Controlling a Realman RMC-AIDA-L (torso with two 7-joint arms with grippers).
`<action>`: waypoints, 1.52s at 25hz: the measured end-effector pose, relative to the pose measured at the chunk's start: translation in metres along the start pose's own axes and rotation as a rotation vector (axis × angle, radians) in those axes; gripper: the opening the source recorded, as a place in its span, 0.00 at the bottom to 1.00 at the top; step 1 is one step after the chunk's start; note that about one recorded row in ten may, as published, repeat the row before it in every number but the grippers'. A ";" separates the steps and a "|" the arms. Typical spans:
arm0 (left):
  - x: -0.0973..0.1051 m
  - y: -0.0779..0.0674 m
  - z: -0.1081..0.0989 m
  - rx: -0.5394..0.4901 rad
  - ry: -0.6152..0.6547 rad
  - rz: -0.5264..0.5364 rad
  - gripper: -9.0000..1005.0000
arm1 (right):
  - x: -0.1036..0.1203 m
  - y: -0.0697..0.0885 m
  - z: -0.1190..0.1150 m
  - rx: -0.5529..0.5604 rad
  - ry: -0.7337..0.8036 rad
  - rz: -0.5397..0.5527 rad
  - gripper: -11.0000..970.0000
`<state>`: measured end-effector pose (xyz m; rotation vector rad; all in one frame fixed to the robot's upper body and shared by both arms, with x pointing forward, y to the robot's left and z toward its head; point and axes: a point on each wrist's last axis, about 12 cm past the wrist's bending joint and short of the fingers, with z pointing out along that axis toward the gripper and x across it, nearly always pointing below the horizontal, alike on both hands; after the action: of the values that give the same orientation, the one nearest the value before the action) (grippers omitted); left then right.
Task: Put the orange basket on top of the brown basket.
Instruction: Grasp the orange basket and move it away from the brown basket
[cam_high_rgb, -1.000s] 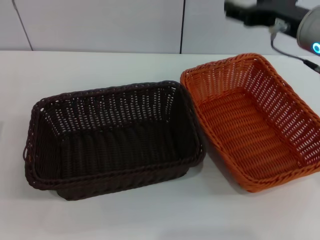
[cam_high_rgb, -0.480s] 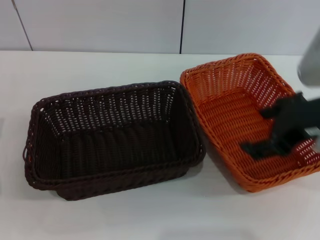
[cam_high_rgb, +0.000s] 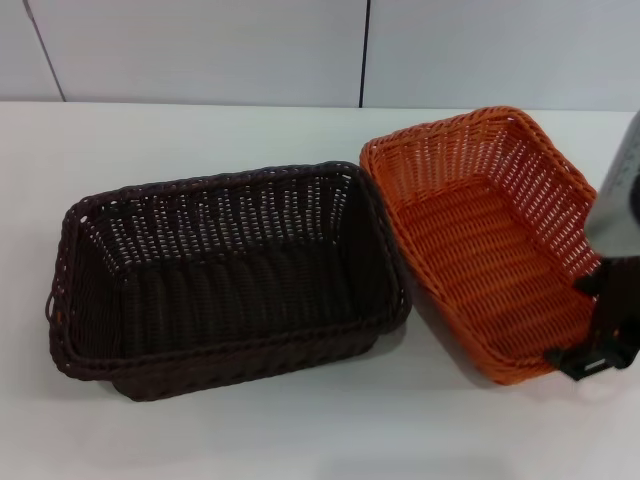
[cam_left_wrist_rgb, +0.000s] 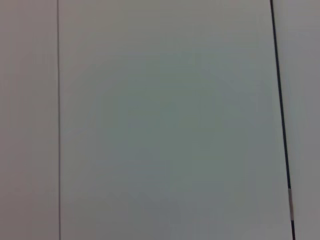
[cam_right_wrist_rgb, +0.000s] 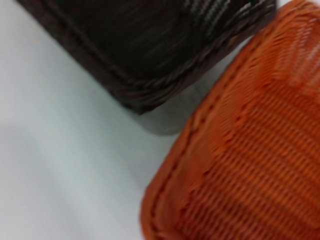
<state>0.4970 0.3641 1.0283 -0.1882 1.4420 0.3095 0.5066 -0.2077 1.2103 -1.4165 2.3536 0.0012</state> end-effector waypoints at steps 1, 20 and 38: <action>0.000 0.000 0.000 0.000 0.000 0.000 0.82 | 0.000 0.000 0.000 0.000 0.000 0.000 0.85; 0.000 0.002 0.000 -0.019 0.000 -0.013 0.82 | -0.010 -0.004 0.022 -0.058 0.044 -0.022 0.85; 0.003 0.005 -0.003 -0.022 0.022 -0.005 0.82 | -0.007 -0.015 0.035 -0.019 0.079 0.008 0.85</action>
<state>0.4928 0.3685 1.0250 -0.2134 1.4604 0.3199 0.5336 -0.2021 1.1828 -1.4405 2.4293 -0.0306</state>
